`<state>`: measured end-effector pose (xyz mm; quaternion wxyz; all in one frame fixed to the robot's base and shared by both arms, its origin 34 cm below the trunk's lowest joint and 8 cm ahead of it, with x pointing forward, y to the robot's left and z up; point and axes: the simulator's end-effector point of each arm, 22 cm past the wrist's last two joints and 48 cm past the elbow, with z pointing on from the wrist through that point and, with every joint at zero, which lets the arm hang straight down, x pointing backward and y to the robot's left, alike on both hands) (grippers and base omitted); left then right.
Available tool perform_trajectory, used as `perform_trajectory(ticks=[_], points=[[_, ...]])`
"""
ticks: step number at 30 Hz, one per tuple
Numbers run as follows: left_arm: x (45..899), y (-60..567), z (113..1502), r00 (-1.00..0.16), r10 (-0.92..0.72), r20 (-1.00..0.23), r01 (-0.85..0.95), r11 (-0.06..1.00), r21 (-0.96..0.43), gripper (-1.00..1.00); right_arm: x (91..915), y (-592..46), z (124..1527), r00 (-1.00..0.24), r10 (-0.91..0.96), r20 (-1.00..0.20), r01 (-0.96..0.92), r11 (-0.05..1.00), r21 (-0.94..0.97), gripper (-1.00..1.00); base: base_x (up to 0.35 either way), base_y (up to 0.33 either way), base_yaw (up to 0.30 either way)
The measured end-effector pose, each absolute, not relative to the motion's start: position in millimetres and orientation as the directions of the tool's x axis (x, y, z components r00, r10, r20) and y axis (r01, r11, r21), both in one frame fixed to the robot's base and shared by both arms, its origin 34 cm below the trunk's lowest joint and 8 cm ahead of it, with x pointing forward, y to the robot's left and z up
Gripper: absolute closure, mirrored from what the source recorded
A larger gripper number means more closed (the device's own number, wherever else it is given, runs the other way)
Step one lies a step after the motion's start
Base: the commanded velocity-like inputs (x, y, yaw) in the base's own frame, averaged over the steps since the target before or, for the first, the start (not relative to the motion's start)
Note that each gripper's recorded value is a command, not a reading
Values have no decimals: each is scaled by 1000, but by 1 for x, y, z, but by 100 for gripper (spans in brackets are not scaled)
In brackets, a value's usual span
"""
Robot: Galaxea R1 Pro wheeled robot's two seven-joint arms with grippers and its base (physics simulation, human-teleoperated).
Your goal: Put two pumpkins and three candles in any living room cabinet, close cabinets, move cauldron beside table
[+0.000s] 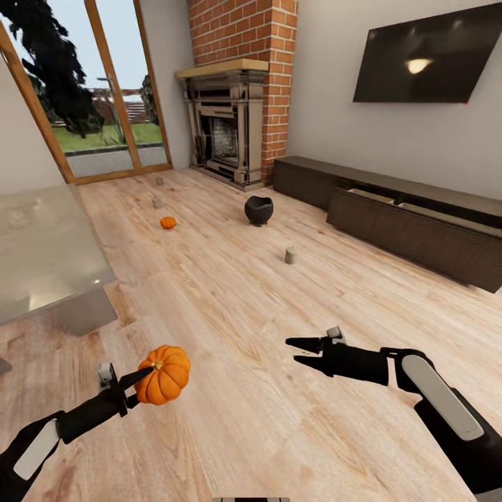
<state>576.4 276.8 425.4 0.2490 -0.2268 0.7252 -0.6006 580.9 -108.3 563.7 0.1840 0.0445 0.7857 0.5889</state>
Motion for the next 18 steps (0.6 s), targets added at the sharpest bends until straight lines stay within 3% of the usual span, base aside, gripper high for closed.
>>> perform_trajectory(ticks=[4, 12, 18], points=[[577, 271, 425, -775, -627, -84, -29, 168, -985, 100, 583, -110, 556, -927, 296, -230, -133, 314, 940, -100, 40, 0, 0], [576, 249, 421, -782, -620, -68, -31, 148, -989, 100, 588, -118, 535, -922, 313, -226, -106, 357, 928, -100, 235, -8, 0], [577, 248, 422, -783, -618, -71, -27, 149, -989, 100, 589, -126, 517, -924, 313, -218, -81, 399, 913, -100, 192, -188, 0]])
